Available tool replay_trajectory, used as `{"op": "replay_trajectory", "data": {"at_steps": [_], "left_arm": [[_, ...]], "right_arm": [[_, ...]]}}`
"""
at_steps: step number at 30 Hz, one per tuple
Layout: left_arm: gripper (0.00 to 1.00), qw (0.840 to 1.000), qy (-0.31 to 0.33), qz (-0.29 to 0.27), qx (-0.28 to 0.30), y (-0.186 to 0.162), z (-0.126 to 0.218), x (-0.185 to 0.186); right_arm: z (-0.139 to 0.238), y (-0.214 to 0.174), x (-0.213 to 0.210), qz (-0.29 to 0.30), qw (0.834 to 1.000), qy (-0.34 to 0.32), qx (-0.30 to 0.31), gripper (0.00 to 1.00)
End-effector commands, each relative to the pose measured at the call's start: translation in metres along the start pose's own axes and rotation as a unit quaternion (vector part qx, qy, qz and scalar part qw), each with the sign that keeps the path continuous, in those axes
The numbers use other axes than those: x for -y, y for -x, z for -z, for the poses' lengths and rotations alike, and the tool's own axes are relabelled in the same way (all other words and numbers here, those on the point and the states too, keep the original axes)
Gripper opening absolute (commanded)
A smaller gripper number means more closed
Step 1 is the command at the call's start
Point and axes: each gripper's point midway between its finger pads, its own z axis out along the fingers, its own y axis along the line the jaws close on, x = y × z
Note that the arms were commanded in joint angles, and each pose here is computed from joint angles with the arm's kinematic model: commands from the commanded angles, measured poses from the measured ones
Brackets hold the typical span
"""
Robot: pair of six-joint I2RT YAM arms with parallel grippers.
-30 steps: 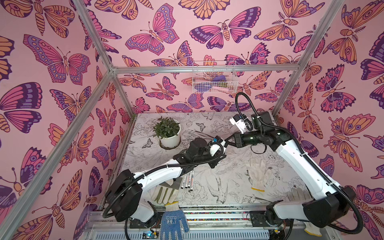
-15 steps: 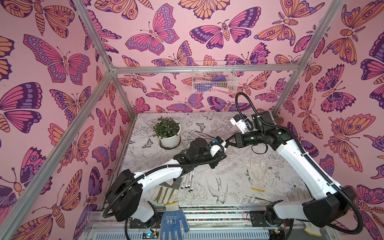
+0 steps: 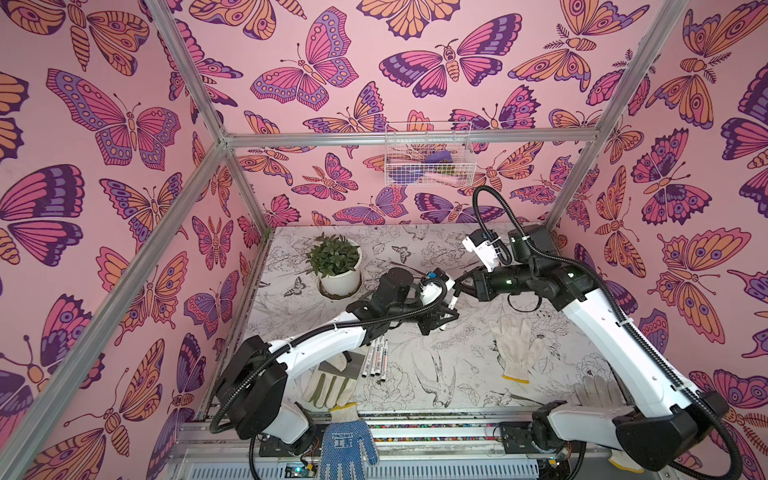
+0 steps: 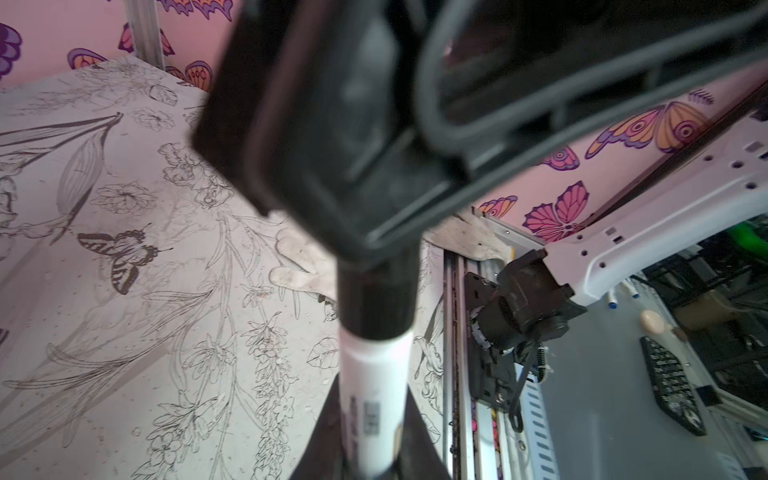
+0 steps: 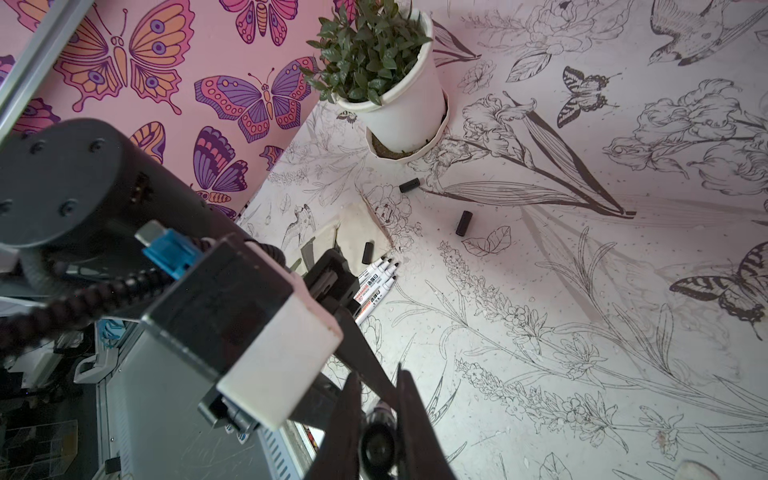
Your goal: Insert the pens into the pen caps
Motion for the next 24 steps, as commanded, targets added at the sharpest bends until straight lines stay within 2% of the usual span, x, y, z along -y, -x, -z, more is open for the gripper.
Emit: {"op": "replay_trajectory", "data": {"at_steps": [1, 6, 15, 20, 24], "left_arm": [[0.00, 0.998, -0.032, -0.012, 0.043, 0.033, 0.008, 0.008], [0.00, 0.999, -0.022, -0.008, 0.043, 0.030, 0.011, 0.002], [0.00, 0.998, 0.009, -0.026, 0.054, 0.039, 0.015, -0.004], [0.00, 0.991, 0.071, -0.051, 0.098, 0.065, 0.021, -0.016], [0.00, 0.977, 0.127, -0.065, 0.160, 0.096, 0.032, -0.026]], "right_arm": [[-0.002, -0.017, -0.002, -0.018, 0.999, 0.011, -0.036, 0.00], [0.007, -0.011, -0.002, -0.059, 0.997, 0.039, -0.027, 0.00], [-0.013, -0.033, -0.011, -0.066, 0.993, 0.070, -0.074, 0.00], [-0.030, -0.059, -0.001, -0.088, 0.988, 0.061, -0.110, 0.00], [-0.043, -0.078, 0.011, -0.110, 0.984, 0.051, -0.130, 0.00]]}}
